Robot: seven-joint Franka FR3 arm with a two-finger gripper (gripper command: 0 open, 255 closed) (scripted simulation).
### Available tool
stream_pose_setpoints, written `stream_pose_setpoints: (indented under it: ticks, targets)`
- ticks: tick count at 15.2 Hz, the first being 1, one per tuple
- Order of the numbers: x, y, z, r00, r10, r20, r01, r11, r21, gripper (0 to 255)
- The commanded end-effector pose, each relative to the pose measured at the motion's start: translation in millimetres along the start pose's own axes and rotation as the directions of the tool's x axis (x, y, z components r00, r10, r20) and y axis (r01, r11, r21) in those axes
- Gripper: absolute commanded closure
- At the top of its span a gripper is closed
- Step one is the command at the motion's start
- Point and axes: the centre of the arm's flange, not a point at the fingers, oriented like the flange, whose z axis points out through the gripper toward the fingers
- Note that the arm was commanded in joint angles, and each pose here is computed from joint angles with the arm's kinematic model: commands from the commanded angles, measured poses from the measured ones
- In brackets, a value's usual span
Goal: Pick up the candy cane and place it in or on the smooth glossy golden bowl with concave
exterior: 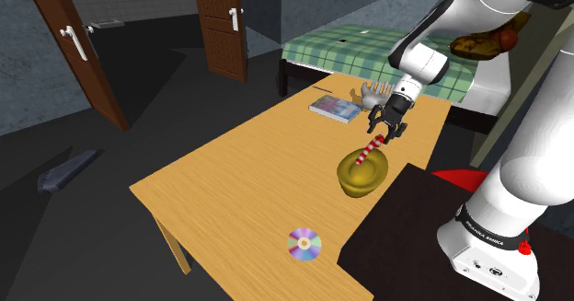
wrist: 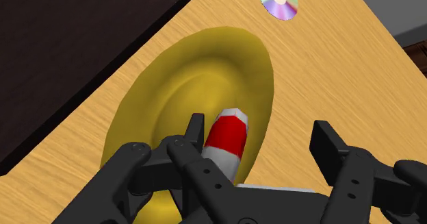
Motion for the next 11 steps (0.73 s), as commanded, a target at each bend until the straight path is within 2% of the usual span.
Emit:
stream_pose_setpoints:
  ticks: [1, 4, 8, 11]
  targets:
    - [0, 0, 0, 1.0, 0.0, 0.001, 0.0, 1.0, 0.0, 0]
    - [0, 0, 0, 1.0, 0.0, 0.001, 0.0, 1.0, 0.0, 0]
    - [0, 0, -50, 1.0, 0.0, 0.001, 0.0, 1.0, 0.0, 0]
    - [0, 0, -50, 1.0, 0.0, 0.001, 0.0, 1.0, 0.0, 0]
